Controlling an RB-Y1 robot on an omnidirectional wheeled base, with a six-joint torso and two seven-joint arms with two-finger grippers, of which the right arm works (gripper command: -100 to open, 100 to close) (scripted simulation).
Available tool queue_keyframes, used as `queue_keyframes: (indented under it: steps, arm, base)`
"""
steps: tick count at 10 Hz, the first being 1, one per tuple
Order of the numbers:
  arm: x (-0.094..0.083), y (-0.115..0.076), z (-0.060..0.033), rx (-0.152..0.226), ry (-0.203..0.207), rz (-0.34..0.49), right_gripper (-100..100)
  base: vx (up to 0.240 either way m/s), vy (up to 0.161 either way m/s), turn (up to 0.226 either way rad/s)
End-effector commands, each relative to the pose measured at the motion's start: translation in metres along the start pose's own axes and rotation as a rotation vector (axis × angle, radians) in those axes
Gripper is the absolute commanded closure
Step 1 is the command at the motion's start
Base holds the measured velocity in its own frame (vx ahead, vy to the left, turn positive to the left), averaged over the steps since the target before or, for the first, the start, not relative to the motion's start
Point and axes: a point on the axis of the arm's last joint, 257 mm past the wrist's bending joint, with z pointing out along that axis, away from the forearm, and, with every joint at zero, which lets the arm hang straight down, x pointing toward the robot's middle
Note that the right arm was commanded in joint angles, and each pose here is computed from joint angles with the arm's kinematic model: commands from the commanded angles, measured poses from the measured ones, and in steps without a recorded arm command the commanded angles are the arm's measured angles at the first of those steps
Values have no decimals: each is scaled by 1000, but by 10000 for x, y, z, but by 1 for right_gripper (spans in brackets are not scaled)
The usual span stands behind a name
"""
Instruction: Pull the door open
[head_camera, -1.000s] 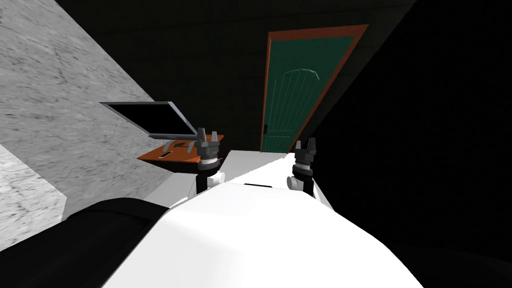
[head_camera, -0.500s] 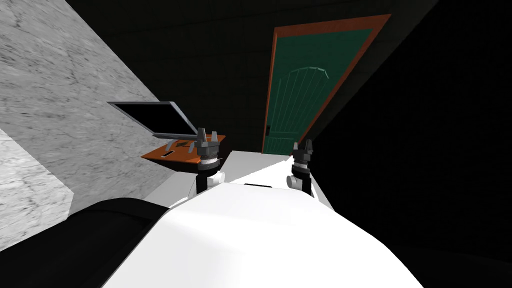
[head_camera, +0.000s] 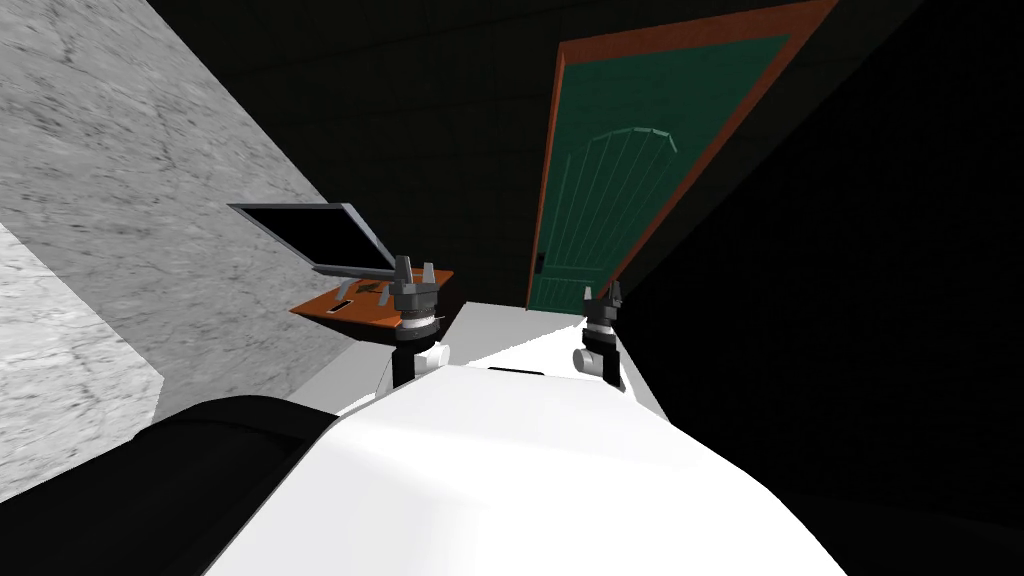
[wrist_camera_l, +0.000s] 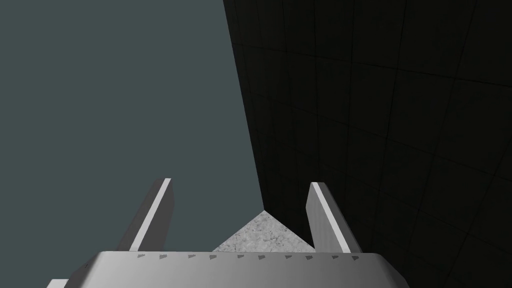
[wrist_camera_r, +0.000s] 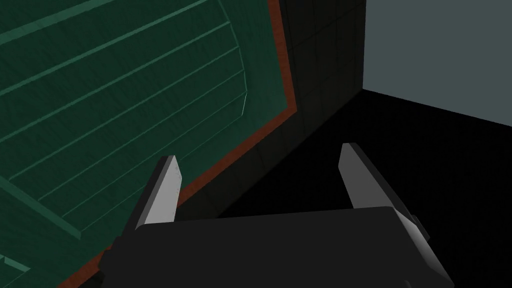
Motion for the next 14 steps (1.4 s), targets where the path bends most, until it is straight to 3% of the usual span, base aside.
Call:
queue_keyframes:
  steps: [1,7,14]
  arm:
    - [-63,-104,9,20,-14,44,-100]
    - [-333,-508,16,91,-80,207,-100]
    - [-657,-985,-10,159,-187,413,-100]
  base:
    - [109,-4,83]
    - [97,-12,82]
    - [99,-13,84]
